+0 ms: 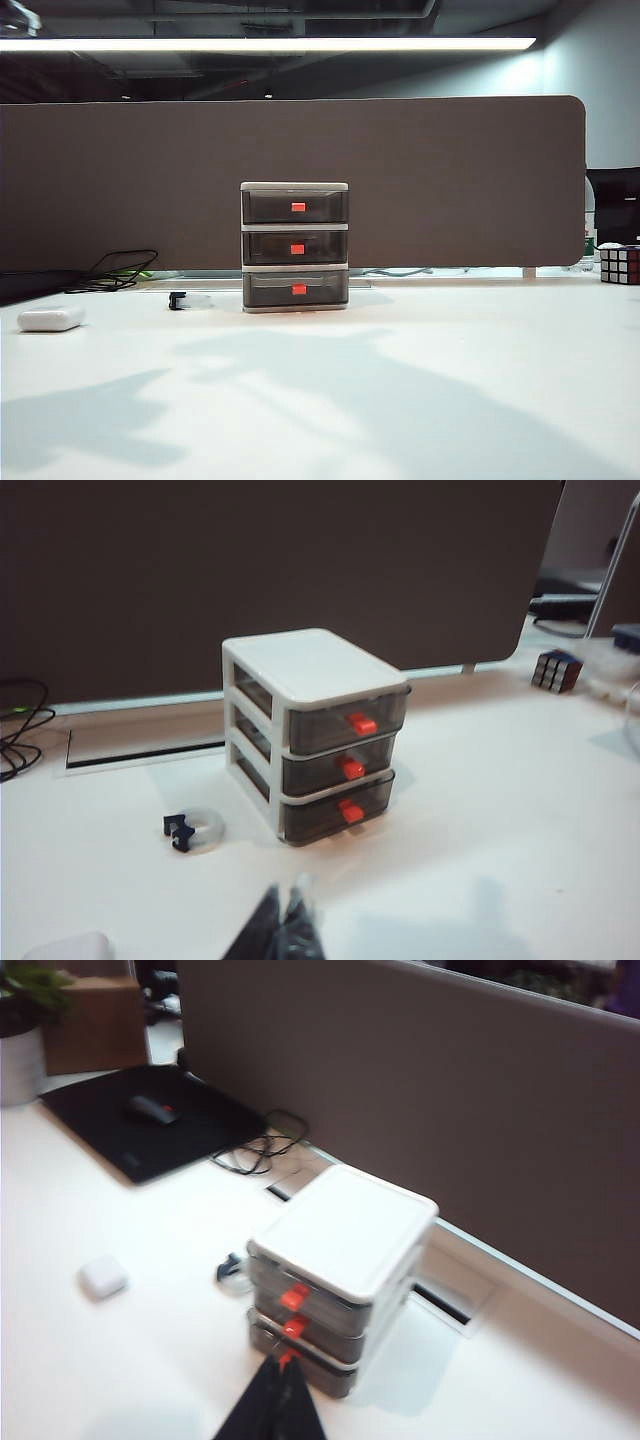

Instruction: Open the second layer of the drawer on the table, pick up a pack of napkins on the table and put it in, and finally close the drawer.

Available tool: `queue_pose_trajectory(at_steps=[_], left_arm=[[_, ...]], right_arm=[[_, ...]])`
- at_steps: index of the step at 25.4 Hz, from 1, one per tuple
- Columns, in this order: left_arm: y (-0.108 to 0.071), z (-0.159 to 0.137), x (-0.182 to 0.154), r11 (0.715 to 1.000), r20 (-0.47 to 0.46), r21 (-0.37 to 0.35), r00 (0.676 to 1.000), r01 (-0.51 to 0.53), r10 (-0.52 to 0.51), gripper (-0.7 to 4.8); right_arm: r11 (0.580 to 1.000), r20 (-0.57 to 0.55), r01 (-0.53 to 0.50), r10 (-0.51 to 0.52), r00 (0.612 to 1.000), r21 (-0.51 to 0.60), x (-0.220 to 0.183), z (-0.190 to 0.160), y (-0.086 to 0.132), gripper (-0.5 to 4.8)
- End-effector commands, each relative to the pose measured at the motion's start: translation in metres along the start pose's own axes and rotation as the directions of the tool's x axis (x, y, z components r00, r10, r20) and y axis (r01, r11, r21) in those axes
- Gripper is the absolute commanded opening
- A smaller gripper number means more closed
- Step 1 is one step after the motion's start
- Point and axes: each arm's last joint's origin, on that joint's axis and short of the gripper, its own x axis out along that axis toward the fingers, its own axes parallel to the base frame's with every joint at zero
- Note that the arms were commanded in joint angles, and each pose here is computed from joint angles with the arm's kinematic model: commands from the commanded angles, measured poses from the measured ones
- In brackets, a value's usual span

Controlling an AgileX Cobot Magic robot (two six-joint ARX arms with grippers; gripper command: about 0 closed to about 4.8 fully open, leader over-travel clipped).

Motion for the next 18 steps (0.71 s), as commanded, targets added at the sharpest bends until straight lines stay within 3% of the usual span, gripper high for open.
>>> queue_pose_trajectory(at_steps=[1, 7, 9, 12, 18], left_arm=[[0.001, -0.004, -0.011, 1.000, 0.026, -0.011, 1.000, 0.010, -0.009, -0.06], [0.003, -0.014, -0.028, 0.995, 0.081, -0.102, 0.996, -0.017, 0.025, -0.06], [0.004, -0.020, -0.029, 0.994, 0.088, -0.105, 0.995, -0.030, 0.039, -0.06], [0.005, -0.037, -0.028, 0.994, 0.068, -0.107, 0.997, -0.037, 0.045, -0.06], [0.006, -0.053, -0.024, 0.995, 0.038, -0.092, 0.998, -0.047, 0.051, -0.06]], right_arm=[[0.998, 0.069, 0.039, -0.043, 0.997, 0.056, -0.021, -0.034, 0.013, -0.05], [0.989, 0.029, 0.053, -0.058, 0.998, 0.137, -0.049, -0.110, 0.036, -0.05], [0.986, 0.034, 0.053, -0.059, 0.998, 0.158, -0.057, -0.130, 0.042, -0.05], [0.976, 0.061, 0.134, -0.147, 0.987, 0.172, -0.069, -0.164, 0.053, -0.05], [0.966, 0.104, 0.181, -0.203, 0.974, 0.187, -0.081, -0.203, 0.064, -0.05]])
